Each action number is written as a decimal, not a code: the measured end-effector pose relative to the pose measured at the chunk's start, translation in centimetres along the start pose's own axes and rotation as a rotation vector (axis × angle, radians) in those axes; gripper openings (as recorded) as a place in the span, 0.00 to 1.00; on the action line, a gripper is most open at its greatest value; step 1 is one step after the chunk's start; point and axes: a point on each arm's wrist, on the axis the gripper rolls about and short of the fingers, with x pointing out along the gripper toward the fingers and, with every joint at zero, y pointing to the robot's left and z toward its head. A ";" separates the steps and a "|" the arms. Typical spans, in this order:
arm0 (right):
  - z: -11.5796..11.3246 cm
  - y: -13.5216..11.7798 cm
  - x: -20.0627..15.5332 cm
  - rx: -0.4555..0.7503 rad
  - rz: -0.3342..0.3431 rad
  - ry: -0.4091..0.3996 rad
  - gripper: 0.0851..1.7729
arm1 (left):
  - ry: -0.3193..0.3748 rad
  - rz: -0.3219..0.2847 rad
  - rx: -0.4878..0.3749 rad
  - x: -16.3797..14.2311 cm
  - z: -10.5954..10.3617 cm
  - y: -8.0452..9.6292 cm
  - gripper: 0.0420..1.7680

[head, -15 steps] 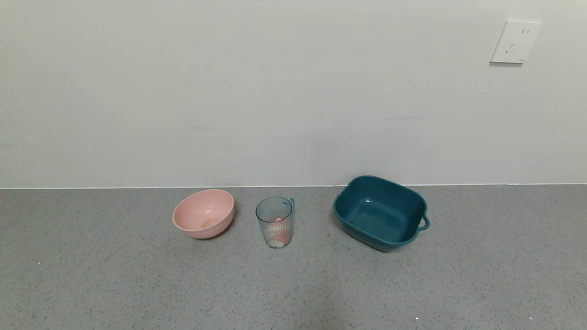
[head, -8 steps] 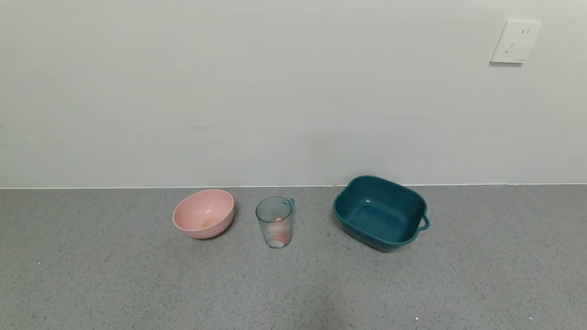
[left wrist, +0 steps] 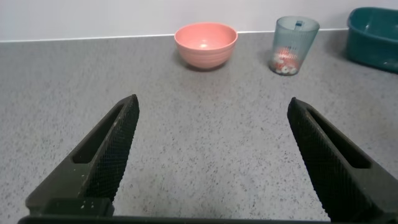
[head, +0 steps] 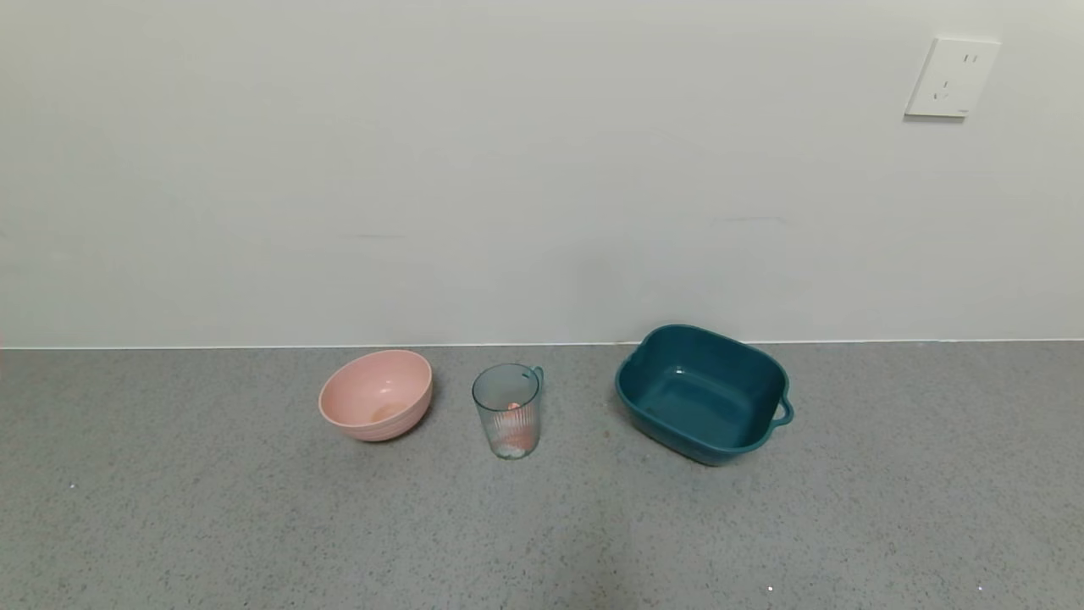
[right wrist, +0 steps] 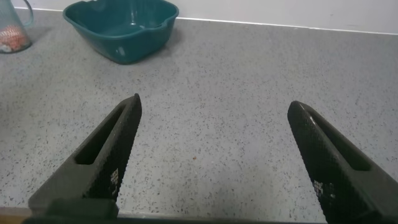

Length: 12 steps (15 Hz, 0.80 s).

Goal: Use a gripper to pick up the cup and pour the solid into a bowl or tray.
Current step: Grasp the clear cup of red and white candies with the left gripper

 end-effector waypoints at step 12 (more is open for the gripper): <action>0.0 0.0 0.0 0.000 0.000 0.000 0.96 | 0.107 -0.127 0.038 4.2 11.7 0.0 0.97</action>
